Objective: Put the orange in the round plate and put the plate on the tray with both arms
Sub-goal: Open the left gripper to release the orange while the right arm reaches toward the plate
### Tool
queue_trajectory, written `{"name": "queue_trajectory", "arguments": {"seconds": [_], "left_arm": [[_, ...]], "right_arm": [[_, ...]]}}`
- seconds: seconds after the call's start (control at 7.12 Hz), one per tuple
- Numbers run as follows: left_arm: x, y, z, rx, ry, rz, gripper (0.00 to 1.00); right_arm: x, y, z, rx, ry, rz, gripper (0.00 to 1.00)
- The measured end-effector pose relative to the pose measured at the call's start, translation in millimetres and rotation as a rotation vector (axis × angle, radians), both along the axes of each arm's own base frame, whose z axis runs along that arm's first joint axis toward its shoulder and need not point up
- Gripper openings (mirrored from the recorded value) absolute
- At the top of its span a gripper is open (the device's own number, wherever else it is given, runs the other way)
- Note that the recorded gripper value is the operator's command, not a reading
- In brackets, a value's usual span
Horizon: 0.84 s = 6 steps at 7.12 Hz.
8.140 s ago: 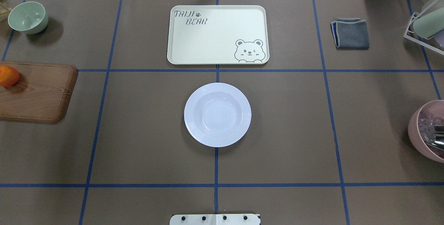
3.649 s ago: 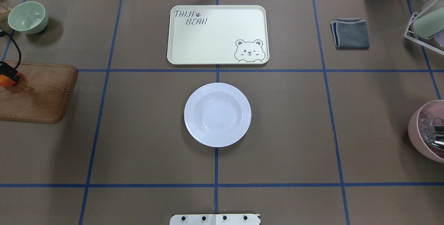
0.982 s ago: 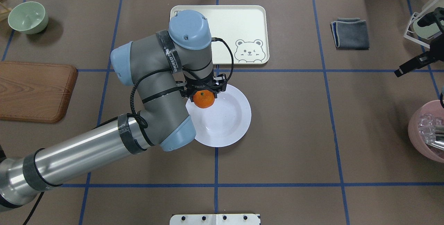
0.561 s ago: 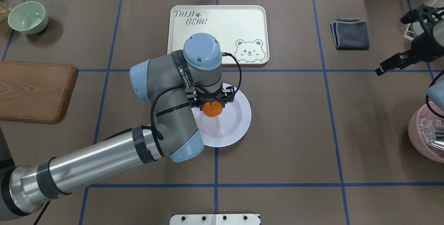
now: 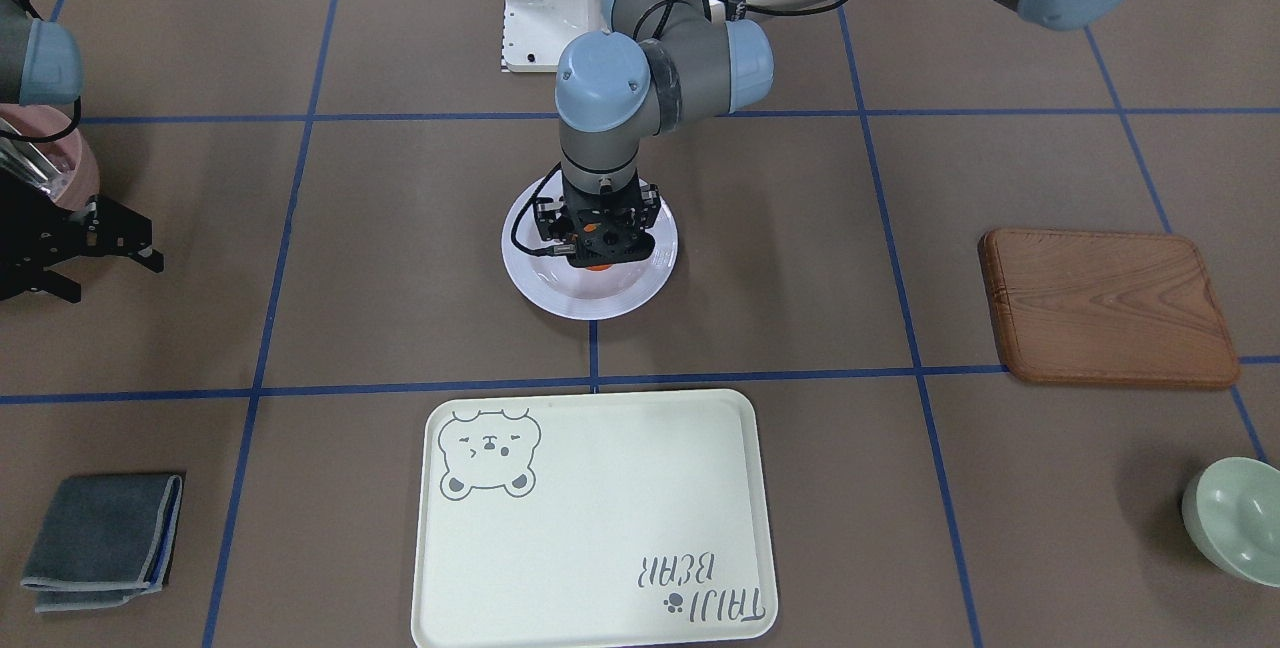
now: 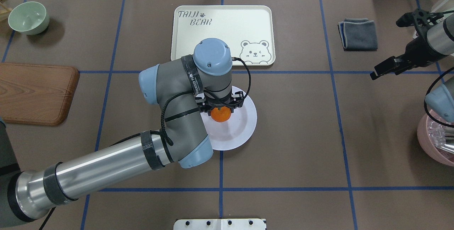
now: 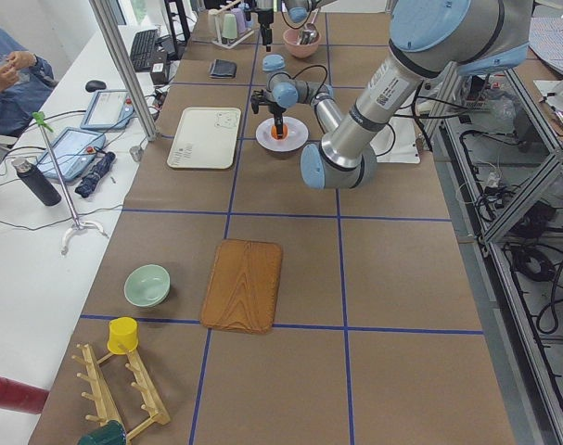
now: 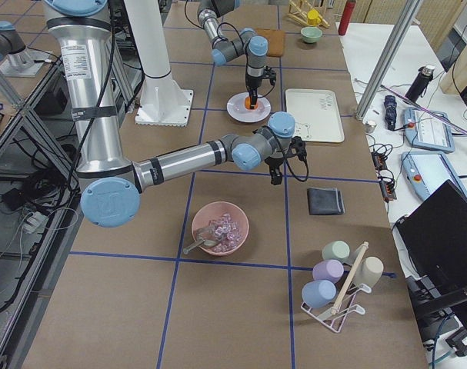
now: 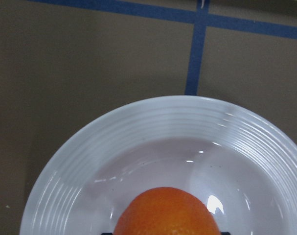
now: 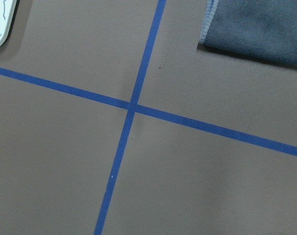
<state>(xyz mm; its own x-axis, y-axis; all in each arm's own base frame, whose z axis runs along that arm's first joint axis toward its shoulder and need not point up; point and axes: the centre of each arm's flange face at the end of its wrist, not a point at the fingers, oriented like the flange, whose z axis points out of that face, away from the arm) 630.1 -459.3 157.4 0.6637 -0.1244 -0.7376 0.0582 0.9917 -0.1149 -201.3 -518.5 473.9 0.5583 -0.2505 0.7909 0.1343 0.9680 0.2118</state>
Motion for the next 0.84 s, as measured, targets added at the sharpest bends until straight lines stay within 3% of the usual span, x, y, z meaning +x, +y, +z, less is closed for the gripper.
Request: {"name": "queue_trajectory", "arguments": {"seconds": [0.14, 0.42, 0.84], "left_arm": [[3, 0, -2, 0.002, 0.002, 0.001, 0.76], [9, 2, 0, 0.016, 0.0, -0.003, 0.97], [8, 2, -1, 0.025, 0.002, -0.008, 0.98]], "right_arm": [[-10, 0, -7, -0.014, -0.007, 0.002, 1.0], [-29, -1, -23, -0.038, -0.022, 0.008, 1.0], [-54, -1, -44, -0.062, -0.04, 0.006, 1.0]]}}
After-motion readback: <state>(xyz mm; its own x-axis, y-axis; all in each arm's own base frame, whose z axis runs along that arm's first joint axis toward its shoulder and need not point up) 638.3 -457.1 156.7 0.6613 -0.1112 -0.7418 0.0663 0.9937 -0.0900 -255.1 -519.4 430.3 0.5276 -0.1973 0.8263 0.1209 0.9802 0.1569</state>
